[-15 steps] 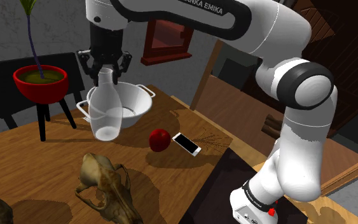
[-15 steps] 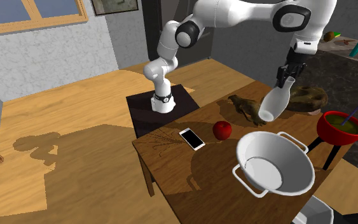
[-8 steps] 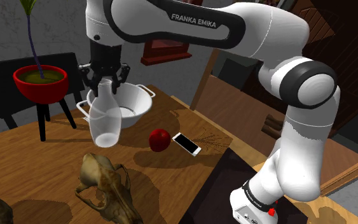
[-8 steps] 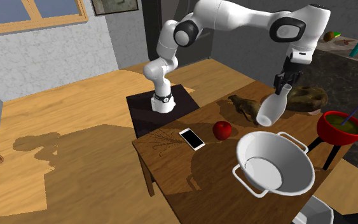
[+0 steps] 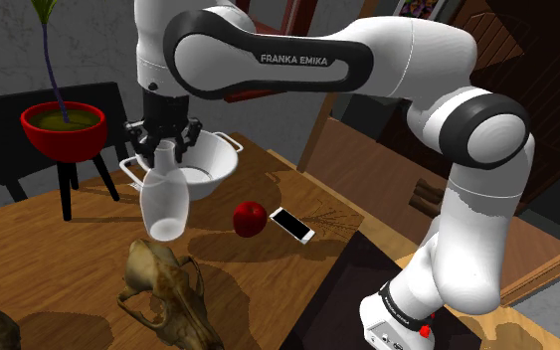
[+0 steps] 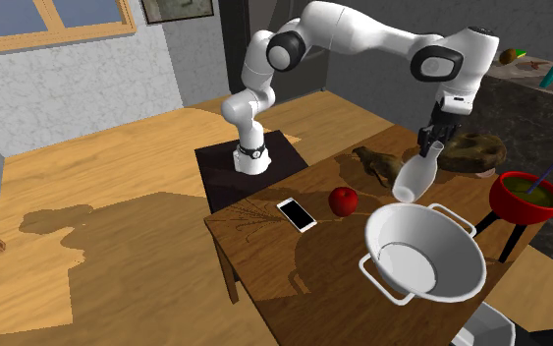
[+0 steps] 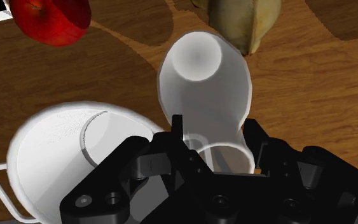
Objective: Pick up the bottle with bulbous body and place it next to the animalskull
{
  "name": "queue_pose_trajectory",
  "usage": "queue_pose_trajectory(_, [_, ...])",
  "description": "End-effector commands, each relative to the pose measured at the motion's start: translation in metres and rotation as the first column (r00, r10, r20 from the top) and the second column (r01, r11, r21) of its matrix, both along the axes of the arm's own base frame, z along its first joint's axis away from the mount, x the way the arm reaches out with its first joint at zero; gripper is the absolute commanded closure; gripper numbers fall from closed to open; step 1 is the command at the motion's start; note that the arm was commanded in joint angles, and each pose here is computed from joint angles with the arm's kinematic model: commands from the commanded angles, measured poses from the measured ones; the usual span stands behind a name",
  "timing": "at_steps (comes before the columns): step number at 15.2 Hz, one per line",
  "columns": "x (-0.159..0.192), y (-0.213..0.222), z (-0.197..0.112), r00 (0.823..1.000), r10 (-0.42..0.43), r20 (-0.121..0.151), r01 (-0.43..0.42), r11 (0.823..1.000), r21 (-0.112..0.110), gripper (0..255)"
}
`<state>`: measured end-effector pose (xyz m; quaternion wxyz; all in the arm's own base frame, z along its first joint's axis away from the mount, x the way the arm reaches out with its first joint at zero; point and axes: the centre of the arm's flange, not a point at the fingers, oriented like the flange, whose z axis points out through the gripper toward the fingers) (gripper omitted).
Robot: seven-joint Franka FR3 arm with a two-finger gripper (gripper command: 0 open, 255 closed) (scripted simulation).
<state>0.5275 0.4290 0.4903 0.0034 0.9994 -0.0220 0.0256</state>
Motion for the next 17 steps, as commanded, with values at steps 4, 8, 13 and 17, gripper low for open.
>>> queue_pose_trajectory(4, [0.000, 0.000, -0.026, 1.000, 0.000, 0.001, 0.000, 1.000, 0.001, 255])
queue_pose_trajectory(8, [0.000, 0.000, -0.048, 1.000, 0.000, 0.001, 0.000, 1.000, 0.001, 255])
queue_pose_trajectory(13, [0.000, 0.000, -0.055, 1.000, 0.000, 0.001, 0.000, 1.000, 0.001, 255])
queue_pose_trajectory(17, [0.000, 0.000, -0.055, 1.000, 0.000, 0.001, 0.000, 1.000, 0.001, 255])
